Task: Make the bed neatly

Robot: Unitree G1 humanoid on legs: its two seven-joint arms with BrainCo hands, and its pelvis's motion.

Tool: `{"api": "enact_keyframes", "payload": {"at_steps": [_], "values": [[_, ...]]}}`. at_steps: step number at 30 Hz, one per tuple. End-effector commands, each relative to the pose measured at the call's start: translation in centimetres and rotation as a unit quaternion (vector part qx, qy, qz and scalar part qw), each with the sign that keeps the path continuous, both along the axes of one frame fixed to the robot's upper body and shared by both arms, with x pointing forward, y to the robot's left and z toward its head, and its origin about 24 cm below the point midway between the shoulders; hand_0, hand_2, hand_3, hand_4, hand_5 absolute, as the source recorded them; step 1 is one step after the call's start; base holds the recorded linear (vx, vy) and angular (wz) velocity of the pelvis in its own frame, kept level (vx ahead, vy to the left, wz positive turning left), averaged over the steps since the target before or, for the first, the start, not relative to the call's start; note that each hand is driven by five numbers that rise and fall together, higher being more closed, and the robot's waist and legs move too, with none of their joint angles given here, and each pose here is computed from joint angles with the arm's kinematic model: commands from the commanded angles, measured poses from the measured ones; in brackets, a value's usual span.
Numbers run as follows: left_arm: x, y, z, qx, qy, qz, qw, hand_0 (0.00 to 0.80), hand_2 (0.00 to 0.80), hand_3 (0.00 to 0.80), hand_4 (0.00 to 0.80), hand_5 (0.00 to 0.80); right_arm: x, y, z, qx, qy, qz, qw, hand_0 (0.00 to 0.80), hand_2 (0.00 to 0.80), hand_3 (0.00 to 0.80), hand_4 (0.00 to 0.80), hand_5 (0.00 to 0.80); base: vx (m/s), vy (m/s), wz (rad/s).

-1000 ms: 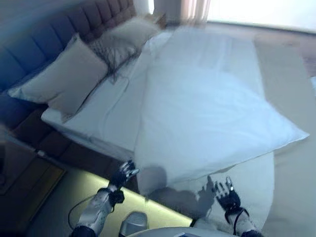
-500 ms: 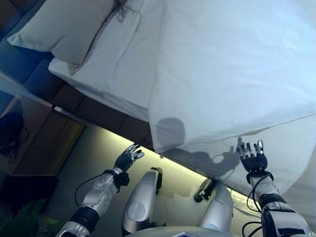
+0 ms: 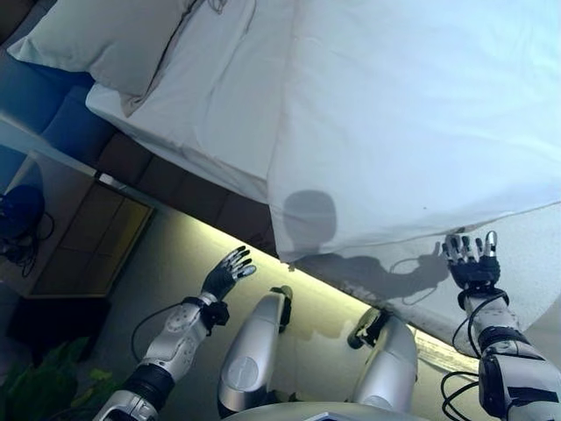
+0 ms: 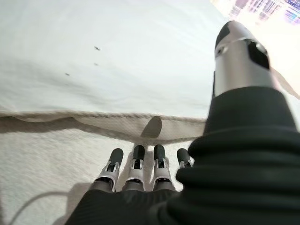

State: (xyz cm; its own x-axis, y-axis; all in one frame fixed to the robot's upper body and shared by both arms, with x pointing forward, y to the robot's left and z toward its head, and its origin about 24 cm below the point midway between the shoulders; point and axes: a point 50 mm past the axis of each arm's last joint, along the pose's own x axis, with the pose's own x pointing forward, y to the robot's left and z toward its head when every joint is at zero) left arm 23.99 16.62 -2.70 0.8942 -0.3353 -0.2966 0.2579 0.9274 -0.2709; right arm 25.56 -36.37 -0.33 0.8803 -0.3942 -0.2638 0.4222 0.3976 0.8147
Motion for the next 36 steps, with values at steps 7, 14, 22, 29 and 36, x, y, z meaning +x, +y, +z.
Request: {"api": "enact_keyframes", "payload": {"at_steps": [7,14,22,29,36], "values": [[0.6,0.6,1.7,-0.019,-0.035,0.008,0.999,0.000,0.000,0.000,0.000,0.000,-0.8,-3.3,2.4,-0.013,-0.015,-0.038,0.999,0.000,0.000,0.000,0.000,0.000,0.017,-0.009,0.05],[1.1,0.2,2.3,-0.030,-0.044,0.001,0.999,0.000,0.000,0.000,0.000,0.000,0.8,-3.9,5.1,-0.035,-0.051,-0.025,0.998,0.000,0.000,0.000,0.000,0.000,0.049,0.006,0.08],[0.8,0.5,2.0,-0.035,-0.036,0.008,0.999,0.000,0.000,0.000,0.000,0.000,1.8,-4.5,7.3,-0.057,-0.052,-0.019,0.997,0.800,0.800,0.800,0.800,0.800,0.028,0.007,0.04],[0.3,0.6,1.4,-0.034,-0.027,0.007,0.999,0.000,0.000,0.000,0.000,0.000,2.5,-4.2,8.2,-0.069,-0.065,0.012,0.995,0.800,0.800,0.800,0.800,0.800,0.022,0.031,0.04],[0.1,0.9,1.3,-0.031,-0.029,0.011,0.999,0.000,0.000,0.000,0.000,0.000,2.7,-3.6,7.6,-0.051,-0.073,0.019,0.996,0.800,0.800,0.800,0.800,0.800,-0.008,0.009,0.13]]}}
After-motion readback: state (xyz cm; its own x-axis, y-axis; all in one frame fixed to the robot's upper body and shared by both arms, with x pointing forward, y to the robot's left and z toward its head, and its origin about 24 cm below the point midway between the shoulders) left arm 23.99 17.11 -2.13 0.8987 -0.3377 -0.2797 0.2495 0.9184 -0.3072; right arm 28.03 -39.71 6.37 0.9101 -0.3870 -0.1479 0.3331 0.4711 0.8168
